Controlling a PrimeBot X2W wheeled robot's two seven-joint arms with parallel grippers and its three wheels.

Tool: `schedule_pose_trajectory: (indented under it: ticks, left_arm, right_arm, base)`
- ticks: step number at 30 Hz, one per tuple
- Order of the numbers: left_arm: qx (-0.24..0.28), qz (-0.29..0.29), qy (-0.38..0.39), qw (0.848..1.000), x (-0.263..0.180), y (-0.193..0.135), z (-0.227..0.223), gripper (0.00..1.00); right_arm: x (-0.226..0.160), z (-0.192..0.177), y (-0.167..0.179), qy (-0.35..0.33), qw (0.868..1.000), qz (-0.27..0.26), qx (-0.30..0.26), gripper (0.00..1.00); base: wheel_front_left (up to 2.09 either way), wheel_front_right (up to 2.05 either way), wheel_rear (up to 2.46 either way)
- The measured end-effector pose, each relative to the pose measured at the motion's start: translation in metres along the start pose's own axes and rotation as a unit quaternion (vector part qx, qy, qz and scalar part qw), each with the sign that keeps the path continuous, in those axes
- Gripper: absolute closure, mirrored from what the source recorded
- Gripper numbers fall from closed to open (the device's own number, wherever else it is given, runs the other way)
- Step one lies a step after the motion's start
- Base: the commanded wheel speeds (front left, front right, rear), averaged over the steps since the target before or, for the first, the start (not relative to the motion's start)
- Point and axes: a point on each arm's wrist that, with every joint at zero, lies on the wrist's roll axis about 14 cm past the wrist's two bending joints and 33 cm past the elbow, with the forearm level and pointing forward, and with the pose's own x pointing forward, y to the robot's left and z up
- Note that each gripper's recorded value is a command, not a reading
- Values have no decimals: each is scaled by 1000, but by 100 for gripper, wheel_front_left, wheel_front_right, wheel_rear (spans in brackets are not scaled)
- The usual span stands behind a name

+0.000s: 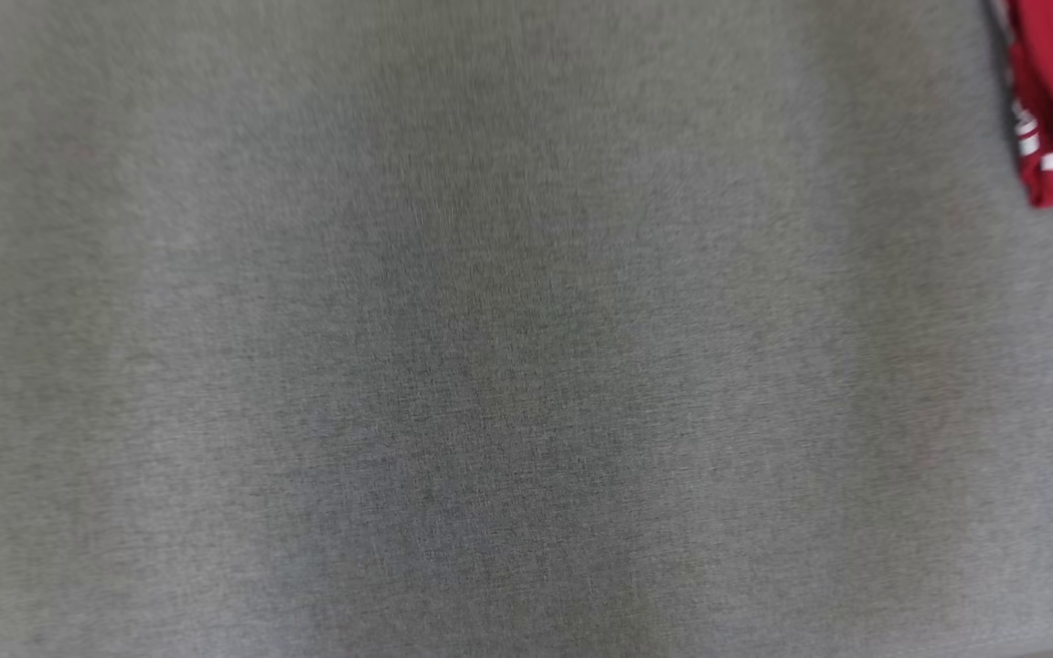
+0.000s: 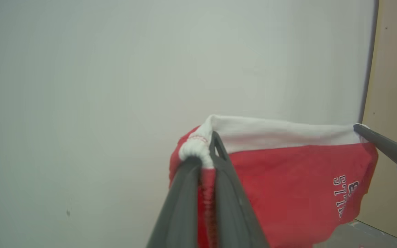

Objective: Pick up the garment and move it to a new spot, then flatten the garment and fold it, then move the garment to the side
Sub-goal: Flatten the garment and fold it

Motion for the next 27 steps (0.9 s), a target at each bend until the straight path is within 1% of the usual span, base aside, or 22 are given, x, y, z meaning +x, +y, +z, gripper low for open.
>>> schedule_pose_trajectory:
  ticks: [3,5,8,10,11,15,20,24,27]
  left_arm:
    - [-1,20,-5,1000,12,23,1,100]
    - [-5,30,-3,1000,19,35,-4,100]
    - [0,37,8,999,25,48,-18,100]
    - [6,46,23,999,25,59,-36,100]
    - [2,51,33,998,26,65,-52,100]
    - [-9,56,45,997,27,71,-81,100]
    - [-13,55,55,997,28,72,-103,100]
    - [-17,52,56,997,28,71,-114,100]
    - [-20,51,61,997,26,70,-120,100]
  right_arm:
    - [21,3,-11,-4,1000,-10,-21,100]
    - [31,-3,-16,0,1000,-17,-27,100]
    - [41,-22,-21,14,999,-26,-22,100]
    - [45,-34,-25,21,999,-31,-23,100]
    - [46,-47,-28,31,999,-35,-27,100]
    - [44,-73,-36,50,997,-41,-35,100]
    - [42,-94,-42,67,996,-45,-39,100]
    - [43,-99,-42,68,996,-42,-45,100]
    - [42,-102,-42,67,996,-44,-33,100]
  base:
    - [0,0,0]
    - [0,0,0]
    - [0,0,0]
    - [0,0,0]
    - [0,0,0]
    - [0,0,0]
    - [0,0,0]
    - [0,0,0]
    - [0,0,0]
